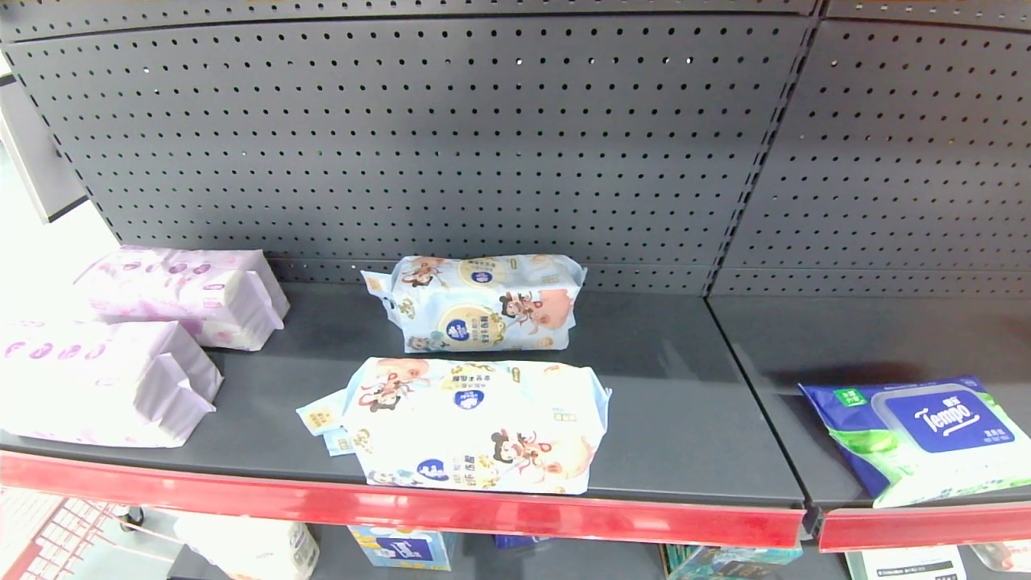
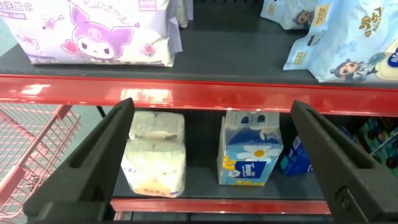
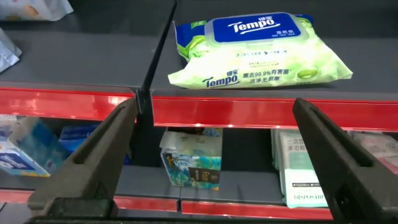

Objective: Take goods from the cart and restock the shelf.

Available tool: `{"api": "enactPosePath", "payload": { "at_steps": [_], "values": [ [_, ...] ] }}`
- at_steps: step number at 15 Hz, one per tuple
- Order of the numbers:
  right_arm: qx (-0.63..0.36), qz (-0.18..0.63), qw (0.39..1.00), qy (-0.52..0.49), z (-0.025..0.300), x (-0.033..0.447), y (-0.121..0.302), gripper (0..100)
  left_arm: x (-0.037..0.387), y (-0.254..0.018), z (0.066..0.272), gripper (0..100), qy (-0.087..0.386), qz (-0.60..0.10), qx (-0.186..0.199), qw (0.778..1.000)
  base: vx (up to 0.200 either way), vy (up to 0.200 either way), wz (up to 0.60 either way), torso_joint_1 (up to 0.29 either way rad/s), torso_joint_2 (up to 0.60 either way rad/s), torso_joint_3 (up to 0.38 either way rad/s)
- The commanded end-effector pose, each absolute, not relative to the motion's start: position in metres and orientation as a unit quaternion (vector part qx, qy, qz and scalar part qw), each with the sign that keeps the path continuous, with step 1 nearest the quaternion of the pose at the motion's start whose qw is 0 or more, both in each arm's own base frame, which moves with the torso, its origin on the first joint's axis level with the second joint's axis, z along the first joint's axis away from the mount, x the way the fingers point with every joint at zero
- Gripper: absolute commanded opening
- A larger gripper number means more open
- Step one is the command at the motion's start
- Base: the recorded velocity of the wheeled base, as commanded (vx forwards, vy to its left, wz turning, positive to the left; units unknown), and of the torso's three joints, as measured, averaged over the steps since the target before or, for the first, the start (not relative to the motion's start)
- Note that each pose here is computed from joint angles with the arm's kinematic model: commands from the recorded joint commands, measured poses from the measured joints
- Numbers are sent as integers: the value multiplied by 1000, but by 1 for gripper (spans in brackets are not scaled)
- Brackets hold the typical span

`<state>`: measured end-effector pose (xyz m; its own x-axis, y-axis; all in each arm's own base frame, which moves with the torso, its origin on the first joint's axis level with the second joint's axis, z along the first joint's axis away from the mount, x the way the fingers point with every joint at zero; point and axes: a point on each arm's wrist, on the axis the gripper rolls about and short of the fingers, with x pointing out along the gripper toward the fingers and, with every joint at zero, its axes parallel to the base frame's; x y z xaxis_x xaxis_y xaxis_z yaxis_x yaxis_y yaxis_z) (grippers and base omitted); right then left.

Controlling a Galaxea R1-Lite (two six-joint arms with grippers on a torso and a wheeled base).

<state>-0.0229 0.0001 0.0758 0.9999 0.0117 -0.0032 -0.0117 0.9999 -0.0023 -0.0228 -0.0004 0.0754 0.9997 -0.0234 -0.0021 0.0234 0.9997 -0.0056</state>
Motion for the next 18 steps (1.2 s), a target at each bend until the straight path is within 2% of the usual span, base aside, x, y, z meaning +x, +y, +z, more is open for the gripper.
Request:
{"api": "enactPosePath", "payload": {
  "at_steps": [1, 18],
  "values": [
    [-2, 6, 1000, 1, 76, -23, 0, 100, -23, 0, 75, 100, 1, -12, -3, 1000, 0, 0, 0, 0, 0, 0],
    [-1, 5, 1000, 2, 76, -23, 0, 100, -23, 0, 75, 100, 1, -12, -3, 1000, 0, 0, 0, 0, 0, 0]
  ]
}}
